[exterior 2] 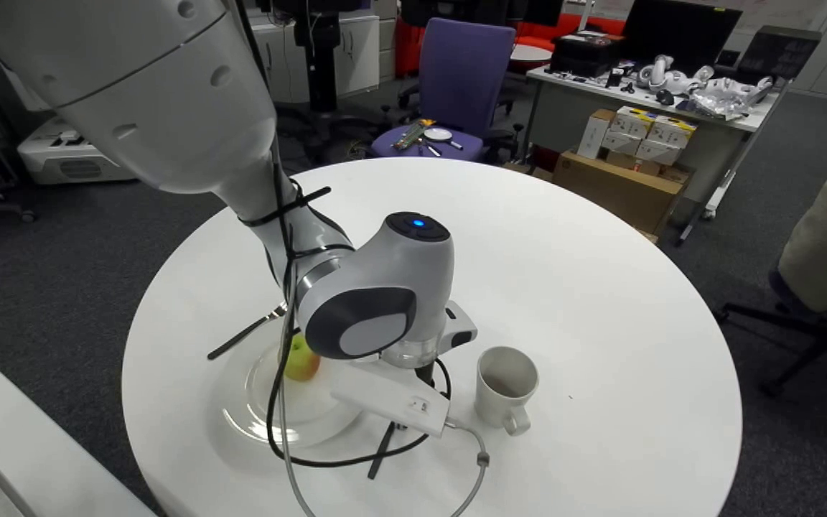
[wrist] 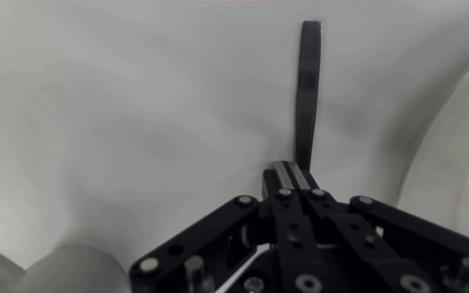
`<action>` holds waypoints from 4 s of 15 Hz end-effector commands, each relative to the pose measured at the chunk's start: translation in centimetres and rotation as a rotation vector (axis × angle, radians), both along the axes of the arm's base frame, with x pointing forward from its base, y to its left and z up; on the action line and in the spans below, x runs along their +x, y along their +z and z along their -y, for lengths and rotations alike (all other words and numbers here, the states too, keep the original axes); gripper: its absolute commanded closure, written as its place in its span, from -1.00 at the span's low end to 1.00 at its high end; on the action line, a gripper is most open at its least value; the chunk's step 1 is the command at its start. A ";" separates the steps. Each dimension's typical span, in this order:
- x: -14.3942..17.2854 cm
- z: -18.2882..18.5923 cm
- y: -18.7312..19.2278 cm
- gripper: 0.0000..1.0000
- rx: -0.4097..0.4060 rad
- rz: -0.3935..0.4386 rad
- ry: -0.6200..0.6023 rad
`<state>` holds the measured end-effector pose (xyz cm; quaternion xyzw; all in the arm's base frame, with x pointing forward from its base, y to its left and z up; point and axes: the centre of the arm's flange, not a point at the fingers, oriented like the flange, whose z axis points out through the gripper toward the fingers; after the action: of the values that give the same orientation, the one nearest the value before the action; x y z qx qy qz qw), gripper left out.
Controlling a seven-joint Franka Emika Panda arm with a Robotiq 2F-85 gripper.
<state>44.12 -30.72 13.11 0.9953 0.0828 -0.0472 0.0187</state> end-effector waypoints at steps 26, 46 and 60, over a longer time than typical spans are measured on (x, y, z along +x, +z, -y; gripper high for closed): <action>-1.7 -0.6 -1.5 1.00 -0.045 -0.007 -0.152; -5.7 -0.6 -1.9 1.00 -0.049 0.049 -0.186; -7.8 -0.3 -1.1 1.00 -0.007 0.171 -0.237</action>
<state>38.30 -31.07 13.04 0.9976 -0.0379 0.0395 0.0423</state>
